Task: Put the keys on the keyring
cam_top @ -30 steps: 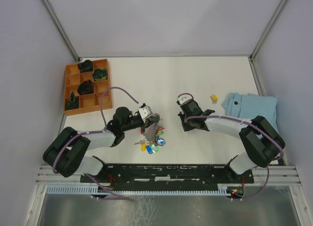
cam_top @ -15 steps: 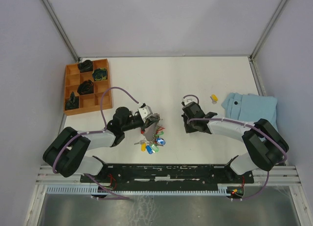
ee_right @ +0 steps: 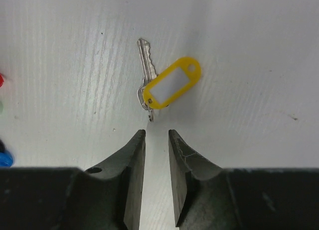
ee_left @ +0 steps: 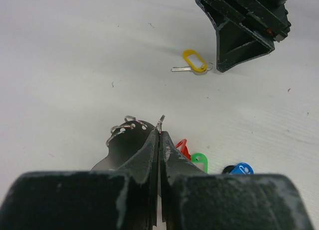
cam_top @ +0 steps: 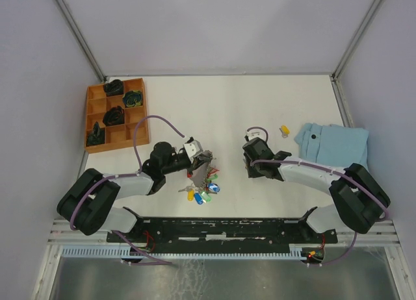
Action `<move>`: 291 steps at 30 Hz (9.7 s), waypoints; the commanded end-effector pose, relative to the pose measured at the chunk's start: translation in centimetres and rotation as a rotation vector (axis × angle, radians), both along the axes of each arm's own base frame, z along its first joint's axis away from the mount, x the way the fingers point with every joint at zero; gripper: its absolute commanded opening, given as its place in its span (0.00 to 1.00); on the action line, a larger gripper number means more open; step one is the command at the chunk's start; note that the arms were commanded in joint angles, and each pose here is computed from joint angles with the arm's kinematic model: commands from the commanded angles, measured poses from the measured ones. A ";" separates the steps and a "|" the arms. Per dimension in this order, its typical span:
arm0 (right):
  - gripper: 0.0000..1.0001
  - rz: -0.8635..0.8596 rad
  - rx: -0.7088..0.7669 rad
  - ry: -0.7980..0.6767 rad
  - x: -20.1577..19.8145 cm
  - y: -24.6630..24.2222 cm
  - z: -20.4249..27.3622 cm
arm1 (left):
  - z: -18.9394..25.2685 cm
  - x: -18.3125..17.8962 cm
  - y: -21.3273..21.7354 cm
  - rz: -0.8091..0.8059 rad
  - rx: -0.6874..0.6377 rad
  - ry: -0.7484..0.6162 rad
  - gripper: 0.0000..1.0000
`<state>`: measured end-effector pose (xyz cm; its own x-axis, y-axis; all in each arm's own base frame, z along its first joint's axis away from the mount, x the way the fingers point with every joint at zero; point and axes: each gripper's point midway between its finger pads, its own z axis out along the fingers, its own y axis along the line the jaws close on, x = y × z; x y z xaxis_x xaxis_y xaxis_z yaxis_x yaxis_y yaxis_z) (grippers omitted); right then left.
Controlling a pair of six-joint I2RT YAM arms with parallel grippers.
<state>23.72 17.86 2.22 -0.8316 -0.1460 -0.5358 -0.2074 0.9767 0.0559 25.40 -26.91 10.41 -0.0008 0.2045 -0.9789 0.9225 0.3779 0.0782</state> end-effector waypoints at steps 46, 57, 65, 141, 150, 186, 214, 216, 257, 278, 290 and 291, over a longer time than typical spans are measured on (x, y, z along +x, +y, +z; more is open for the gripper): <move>0.15 -0.021 -0.129 -0.124 1.7 0.7 -0.3 | 1.9 0.3 -0.8 -0.023 -0.044 -0.036 0.03; 0.01 0.057 -0.093 -0.176 1.9 1.3 2.5 | 2.1 0.2 -0.8 -0.027 -0.052 -0.040 0.03; 0.01 0.443 0.006 -0.261 1.4 5.3 7.8 | 2.4 -0.5 -0.9 -0.064 -0.072 -0.062 0.03; 0.01 1.206 0.155 -0.504 -1.6 12.8 9.7 | 1.9 -3.1 -1.8 -0.283 -0.073 -0.127 0.03; 0.01 1.210 0.151 -0.512 -1.6 12.7 9.7 | 2.0 -3.2 -1.9 -0.290 -0.076 -0.124 0.03; 0.01 1.272 0.175 -0.502 -2.5 13.5 9.8 | 2.1 -3.9 -2.3 -0.341 -0.096 -0.099 0.03; 0.01 1.287 0.226 -0.552 -2.6 14.7 10.8 | 2.7 -4.2 -2.6 -0.357 -0.142 -0.080 0.03; 0.01 1.285 0.226 -0.558 -2.5 14.7 11.0 | 2.6 -4.2 -2.7 -0.356 -0.142 -0.073 0.03; 0.01 1.301 0.099 -0.606 -1.7 14.5 12.0 | 2.7 -0.8 -2.6 -0.171 -0.149 0.128 0.03; 0.01 1.206 0.022 -0.685 -0.2 14.0 12.4 | 6.4 0.8 -1.1 0.012 -0.466 0.242 0.03; 0.01 1.260 -0.040 -0.686 0.6 13.6 14.5 | 3.6 -0.6 -0.2 -0.012 -0.344 0.221 0.31; 0.01 1.273 -0.043 -0.682 0.5 13.6 14.7 | 3.5 -0.6 -0.1 -0.013 -0.325 0.209 0.32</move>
